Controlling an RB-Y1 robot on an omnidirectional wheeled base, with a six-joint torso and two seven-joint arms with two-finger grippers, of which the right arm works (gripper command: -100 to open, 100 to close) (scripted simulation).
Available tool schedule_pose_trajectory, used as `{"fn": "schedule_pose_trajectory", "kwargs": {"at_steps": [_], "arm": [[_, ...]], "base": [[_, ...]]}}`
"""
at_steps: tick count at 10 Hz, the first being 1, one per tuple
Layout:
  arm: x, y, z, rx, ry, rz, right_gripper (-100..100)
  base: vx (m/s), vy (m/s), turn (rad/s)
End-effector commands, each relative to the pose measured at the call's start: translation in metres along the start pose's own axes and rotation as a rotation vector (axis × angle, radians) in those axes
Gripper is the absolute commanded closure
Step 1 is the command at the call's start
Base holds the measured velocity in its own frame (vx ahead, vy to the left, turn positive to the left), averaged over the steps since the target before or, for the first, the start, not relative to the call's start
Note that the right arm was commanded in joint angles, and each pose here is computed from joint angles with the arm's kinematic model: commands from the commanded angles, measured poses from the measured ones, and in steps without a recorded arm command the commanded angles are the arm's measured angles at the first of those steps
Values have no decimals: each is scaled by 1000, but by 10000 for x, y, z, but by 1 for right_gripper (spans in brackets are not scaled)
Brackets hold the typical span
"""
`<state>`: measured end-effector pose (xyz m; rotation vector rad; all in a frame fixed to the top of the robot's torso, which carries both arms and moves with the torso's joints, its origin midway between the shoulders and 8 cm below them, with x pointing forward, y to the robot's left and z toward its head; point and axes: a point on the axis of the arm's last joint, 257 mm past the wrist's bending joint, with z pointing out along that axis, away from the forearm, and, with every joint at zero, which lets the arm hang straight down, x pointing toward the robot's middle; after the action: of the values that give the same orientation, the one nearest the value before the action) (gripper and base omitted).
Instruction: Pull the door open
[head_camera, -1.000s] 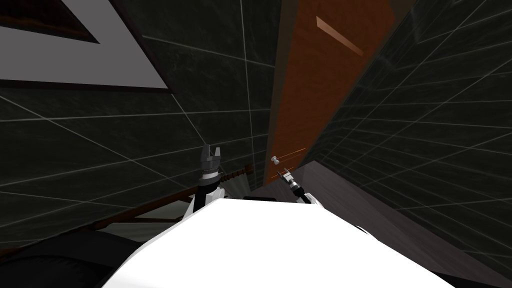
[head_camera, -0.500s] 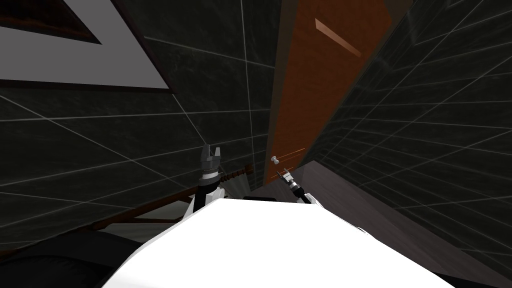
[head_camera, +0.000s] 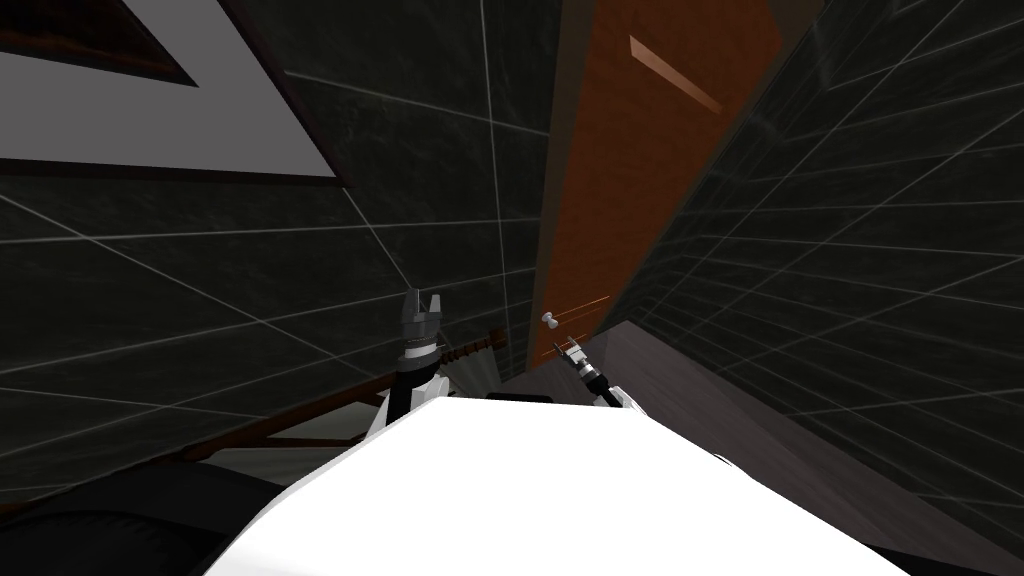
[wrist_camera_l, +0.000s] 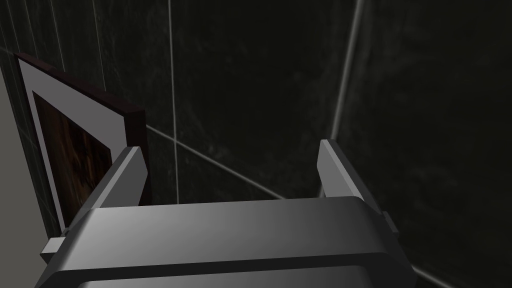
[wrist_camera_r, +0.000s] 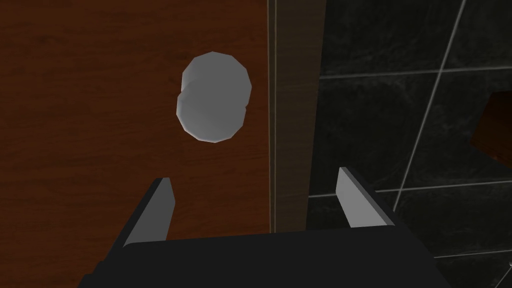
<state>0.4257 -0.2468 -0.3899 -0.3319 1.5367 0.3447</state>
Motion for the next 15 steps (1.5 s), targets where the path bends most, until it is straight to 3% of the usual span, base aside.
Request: {"fn": "schedule_pose_trajectory", "kwargs": {"at_steps": [1, 2, 4, 6, 7, 15], "arm": [[0, 0, 0, 0, 0, 0, -100], [17, -149, -133, 33, 2, 3, -100], [28, -290, -265, 64, 3, 5, -100], [28, -290, -265, 64, 3, 5, -100], [32, -370, -342, 83, 3, 5, -100], [32, -370, -342, 83, 3, 5, -100]], "base": [[0, 0, 0], [20, -5, 183], [27, -31, 106], [14, -17, 50], [29, -37, 108], [-4, 10, 2]]}}
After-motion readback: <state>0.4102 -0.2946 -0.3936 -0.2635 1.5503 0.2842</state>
